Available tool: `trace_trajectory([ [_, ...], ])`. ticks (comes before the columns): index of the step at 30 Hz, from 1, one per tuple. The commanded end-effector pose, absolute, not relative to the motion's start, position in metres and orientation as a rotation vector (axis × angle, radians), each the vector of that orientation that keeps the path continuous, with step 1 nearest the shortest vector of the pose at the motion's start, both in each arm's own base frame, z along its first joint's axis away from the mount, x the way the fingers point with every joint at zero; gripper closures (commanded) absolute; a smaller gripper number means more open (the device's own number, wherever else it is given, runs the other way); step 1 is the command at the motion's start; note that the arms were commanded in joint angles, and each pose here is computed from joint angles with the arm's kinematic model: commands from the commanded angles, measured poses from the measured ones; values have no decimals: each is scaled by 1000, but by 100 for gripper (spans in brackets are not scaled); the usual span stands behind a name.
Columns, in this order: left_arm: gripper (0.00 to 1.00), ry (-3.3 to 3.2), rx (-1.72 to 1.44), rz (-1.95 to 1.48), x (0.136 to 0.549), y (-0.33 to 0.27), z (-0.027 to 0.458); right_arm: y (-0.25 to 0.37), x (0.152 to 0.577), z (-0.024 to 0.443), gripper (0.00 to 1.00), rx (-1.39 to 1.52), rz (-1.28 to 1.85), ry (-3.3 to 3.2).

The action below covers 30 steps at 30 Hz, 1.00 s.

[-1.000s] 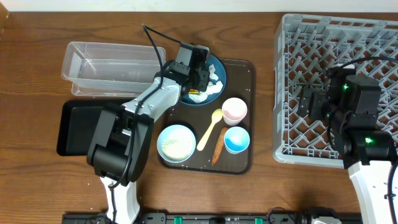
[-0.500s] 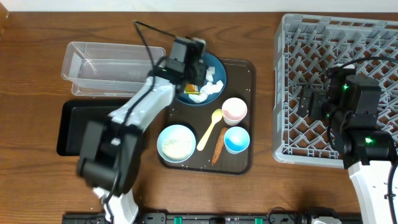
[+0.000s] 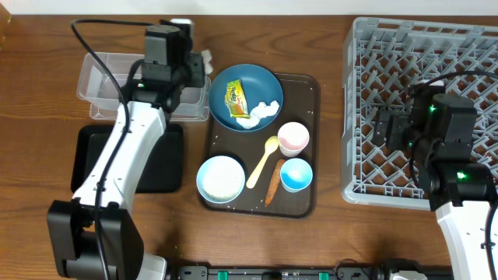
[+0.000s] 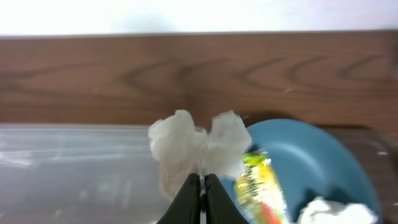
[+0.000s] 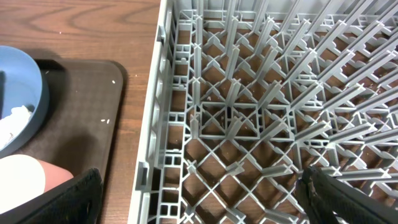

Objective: Sort waste into correct bins and load items into the dishwasher rack
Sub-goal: 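Carry tissue with left gripper and drop into clear bin, then reach left gripper into blue bowl and grasp yellow snack wrapper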

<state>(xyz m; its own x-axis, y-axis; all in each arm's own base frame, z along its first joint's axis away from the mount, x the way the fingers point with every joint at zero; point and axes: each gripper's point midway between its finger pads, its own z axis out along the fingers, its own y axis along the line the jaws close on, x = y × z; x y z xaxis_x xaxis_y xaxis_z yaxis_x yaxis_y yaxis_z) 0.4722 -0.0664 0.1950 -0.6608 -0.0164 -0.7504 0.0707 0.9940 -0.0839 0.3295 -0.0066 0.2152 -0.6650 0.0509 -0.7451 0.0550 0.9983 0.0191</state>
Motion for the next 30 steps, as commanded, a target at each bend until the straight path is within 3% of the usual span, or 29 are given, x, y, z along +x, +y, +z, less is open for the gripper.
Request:
trace_trajectory([
  [1,94,2327,6,-83,474,-51,182,-3,332,226,1,69,6,2274],
  [2,93,2339,1,-79,474,-49,179,-3,332,226,1,69,6,2274],
  [3,86,2345,-2,-78,474,-48,176,-3,332,226,1,69,6,2275],
  [4,69,2348,-1,-78,474,-48,175,-3,332,226,1,69,6,2275],
  [5,58,2349,-1,-78,474,-48,174,-3,331,226,1,69,6,2275],
  [8,48,2345,10,-85,474,-53,175,-3,331,226,1,69,6,2275],
  [18,46,2360,179,-194,465,-120,165,-3,331,226,1,69,6,2275],
  [30,41,2396,314,-139,481,-184,82,-3,330,224,1,70,6,2284],
])
